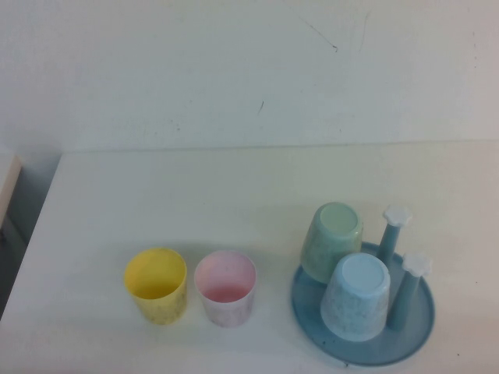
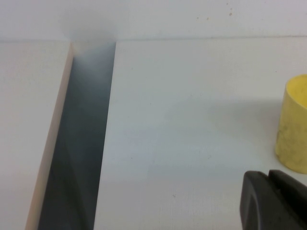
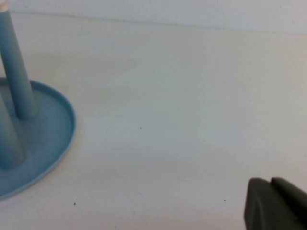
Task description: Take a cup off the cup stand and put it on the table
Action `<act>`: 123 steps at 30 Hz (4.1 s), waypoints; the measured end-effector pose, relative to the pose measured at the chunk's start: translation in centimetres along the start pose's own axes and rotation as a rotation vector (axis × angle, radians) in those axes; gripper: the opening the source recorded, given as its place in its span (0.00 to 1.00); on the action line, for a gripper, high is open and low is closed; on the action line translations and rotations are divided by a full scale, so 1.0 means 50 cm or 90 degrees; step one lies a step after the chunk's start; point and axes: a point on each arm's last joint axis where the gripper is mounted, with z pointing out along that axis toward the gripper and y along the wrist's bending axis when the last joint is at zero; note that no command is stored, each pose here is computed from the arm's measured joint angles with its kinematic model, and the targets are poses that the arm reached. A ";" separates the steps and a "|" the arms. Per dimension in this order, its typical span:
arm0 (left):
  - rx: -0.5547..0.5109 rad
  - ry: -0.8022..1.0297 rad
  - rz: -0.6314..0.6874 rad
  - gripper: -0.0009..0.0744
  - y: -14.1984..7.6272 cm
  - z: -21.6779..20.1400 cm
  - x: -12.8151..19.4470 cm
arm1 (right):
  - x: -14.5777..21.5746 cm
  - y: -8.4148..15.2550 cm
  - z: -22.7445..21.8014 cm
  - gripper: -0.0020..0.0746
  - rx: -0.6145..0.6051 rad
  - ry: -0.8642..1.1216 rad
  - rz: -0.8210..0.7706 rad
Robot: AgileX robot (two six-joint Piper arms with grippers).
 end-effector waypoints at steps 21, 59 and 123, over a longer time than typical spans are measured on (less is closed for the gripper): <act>-0.002 -0.004 0.007 0.01 0.001 0.000 -0.001 | -0.001 -0.003 0.000 0.02 0.010 -0.002 -0.021; 0.026 -0.266 -0.086 0.01 -0.016 -0.096 -0.205 | -0.184 -0.020 -0.094 0.02 0.052 -0.332 -0.050; 0.392 0.524 0.336 0.12 -0.598 0.234 -0.320 | -0.175 0.010 -0.065 0.02 -0.132 0.129 -0.225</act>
